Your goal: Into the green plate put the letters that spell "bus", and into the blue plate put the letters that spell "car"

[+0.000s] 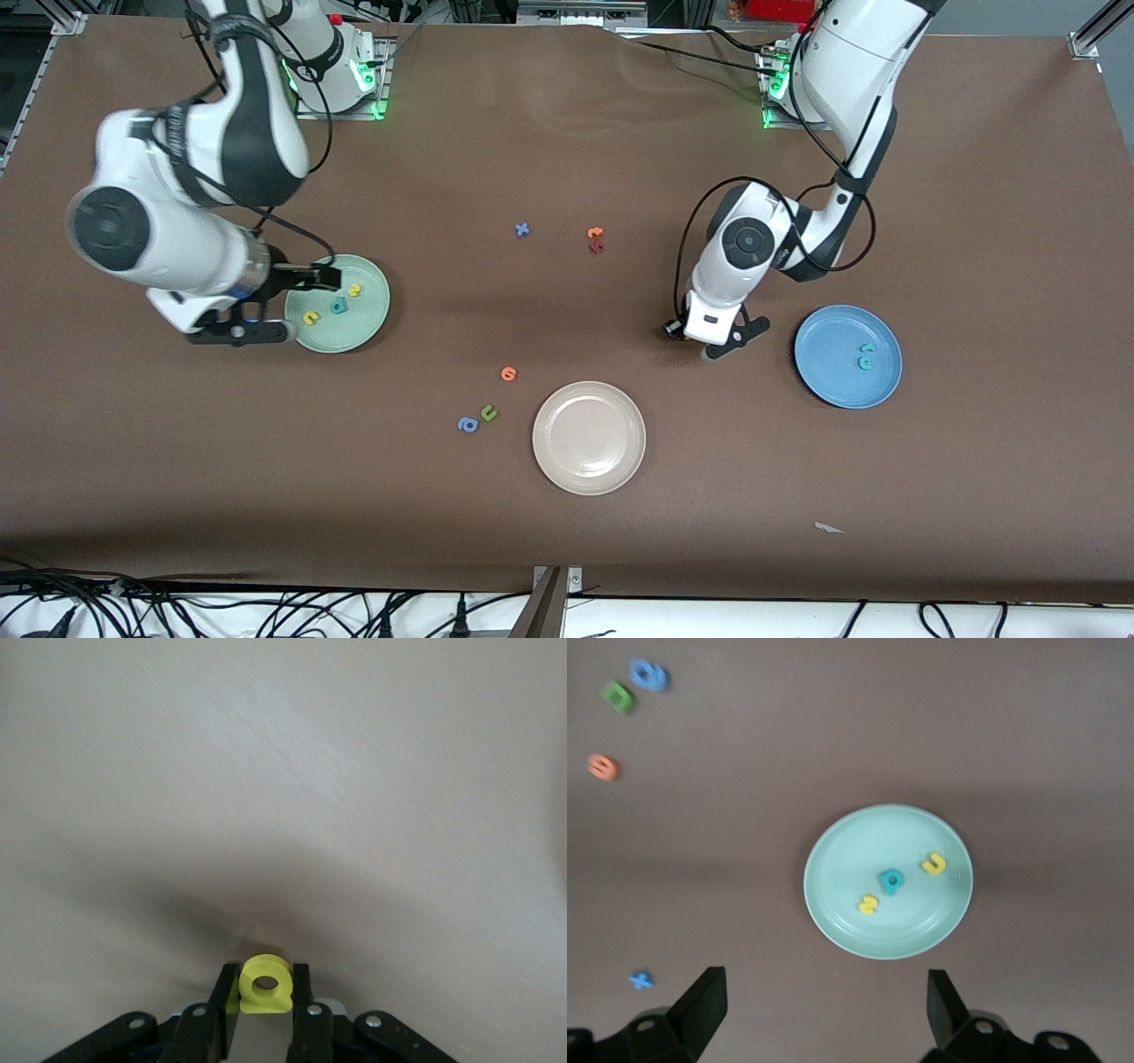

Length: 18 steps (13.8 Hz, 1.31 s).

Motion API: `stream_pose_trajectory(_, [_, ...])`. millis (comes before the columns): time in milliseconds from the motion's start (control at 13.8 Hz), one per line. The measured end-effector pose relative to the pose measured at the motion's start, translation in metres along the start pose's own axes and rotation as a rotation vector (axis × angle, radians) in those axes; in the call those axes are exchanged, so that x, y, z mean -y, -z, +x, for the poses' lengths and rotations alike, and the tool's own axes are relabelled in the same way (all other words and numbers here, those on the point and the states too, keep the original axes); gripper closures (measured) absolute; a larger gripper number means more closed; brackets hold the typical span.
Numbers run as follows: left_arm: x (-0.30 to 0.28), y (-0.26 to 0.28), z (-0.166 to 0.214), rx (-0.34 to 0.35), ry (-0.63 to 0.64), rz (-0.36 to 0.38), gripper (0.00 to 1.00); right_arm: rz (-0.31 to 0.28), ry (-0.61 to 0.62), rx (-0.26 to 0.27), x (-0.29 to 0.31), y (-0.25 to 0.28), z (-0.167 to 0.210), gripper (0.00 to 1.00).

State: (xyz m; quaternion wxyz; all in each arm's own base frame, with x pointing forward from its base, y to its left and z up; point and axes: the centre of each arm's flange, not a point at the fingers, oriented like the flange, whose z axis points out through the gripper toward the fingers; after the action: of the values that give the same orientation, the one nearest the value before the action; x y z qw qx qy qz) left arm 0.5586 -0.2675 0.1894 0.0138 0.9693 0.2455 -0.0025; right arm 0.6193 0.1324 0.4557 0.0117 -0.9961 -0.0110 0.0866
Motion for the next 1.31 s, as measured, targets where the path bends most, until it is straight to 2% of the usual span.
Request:
stream_pose_trajectory(290, [0.047, 0.041, 0.066, 0.043, -0.181, 0.079, 0.72, -0.024, 0.034, -0.06, -0.031, 0.056, -0.016, 0.0])
stream_pose_trajectory(653, [0.152, 0.054, 0.157, 0.082, -0.548, 0.1, 0.72, 0.018, 0.017, -0.077, -0.053, 0.077, -0.047, 0.0])
stream_pose_trajectory(799, [0.183, 0.053, 0.176, 0.095, -0.645, 0.091, 0.57, 0.013, 0.0, -0.11, -0.068, 0.086, -0.059, 0.0])
stream_pose_trajectory(944, [0.181, 0.059, 0.184, 0.071, -0.59, 0.082, 0.36, -0.009, -0.022, -0.161, -0.085, 0.11, -0.074, 0.0])
stream_pose_trajectory(1017, [0.172, 0.064, 0.185, 0.057, -0.567, 0.077, 0.27, -0.016, -0.028, -0.17, -0.09, 0.118, -0.082, 0.0])
stream_pose_trajectory(1234, [0.152, 0.078, 0.185, 0.024, -0.555, 0.067, 0.01, -0.077, -0.043, -0.167, -0.105, 0.125, -0.095, 0.0])
stream_pose_trajectory(1307, [0.15, 0.086, 0.184, 0.018, -0.557, 0.064, 0.0, -0.082, -0.049, -0.157, -0.108, 0.124, -0.096, 0.0])
